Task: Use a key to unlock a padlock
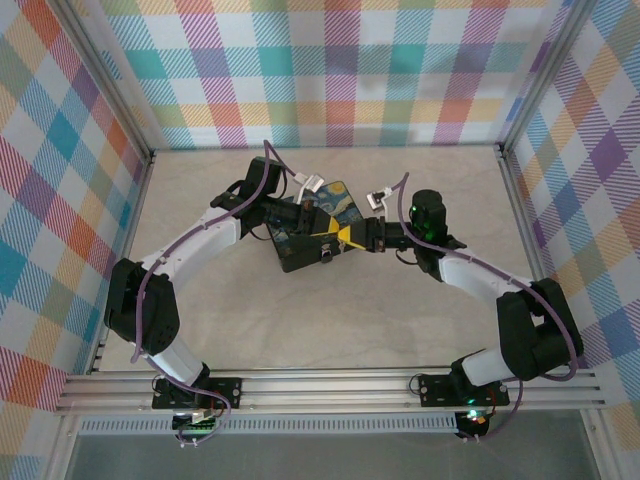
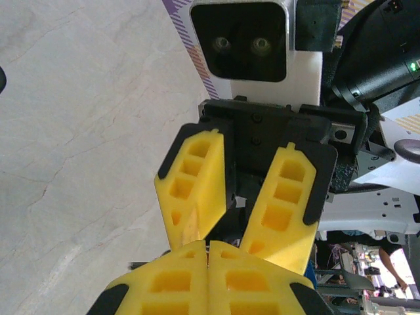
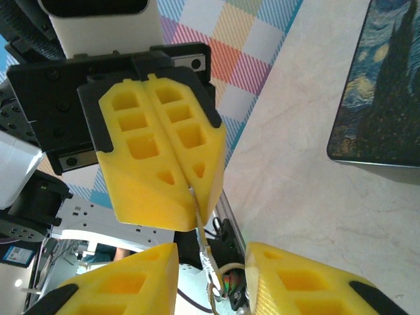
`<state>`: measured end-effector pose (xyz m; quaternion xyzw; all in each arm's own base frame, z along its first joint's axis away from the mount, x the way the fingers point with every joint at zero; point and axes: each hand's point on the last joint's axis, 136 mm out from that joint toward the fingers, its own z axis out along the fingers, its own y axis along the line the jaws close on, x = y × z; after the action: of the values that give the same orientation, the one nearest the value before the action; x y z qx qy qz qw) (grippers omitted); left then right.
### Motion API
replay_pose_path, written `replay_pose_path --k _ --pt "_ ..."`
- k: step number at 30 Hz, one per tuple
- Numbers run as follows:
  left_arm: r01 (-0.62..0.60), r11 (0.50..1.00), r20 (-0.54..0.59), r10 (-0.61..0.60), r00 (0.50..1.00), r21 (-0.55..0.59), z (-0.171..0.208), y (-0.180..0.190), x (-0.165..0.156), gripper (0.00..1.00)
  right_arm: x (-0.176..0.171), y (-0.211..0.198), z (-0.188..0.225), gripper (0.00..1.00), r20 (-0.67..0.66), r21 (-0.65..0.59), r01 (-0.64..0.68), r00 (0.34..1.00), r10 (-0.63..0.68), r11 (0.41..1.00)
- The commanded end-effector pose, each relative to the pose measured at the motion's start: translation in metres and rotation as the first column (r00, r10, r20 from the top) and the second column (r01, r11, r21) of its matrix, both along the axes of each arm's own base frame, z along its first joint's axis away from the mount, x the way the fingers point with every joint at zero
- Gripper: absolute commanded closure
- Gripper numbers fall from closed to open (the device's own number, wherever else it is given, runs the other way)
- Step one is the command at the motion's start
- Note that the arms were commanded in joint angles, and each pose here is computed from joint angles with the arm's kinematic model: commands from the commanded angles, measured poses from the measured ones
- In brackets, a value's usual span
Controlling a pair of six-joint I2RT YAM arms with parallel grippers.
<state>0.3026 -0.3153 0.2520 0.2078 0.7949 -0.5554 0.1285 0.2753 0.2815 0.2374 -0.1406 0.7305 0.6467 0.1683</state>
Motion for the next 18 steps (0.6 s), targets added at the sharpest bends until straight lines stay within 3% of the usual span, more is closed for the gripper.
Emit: replay_pose_path --k 1,18 --pt "0.009 0.999 0.064 -0.006 0.998 -0.044 0.0192 0.003 -0.0011 1.0 -0.0079 0.0031 0.0002 0.68 0.015 0.019 -0.042 0.999 0.042 0.999" --pt "0.005 0.999 0.054 -0.003 0.999 -0.047 0.0181 0.0061 -0.0035 1.0 -0.0077 -0.0013 0.0039 0.83 0.044 0.029 0.007 0.999 -0.008 1.0"
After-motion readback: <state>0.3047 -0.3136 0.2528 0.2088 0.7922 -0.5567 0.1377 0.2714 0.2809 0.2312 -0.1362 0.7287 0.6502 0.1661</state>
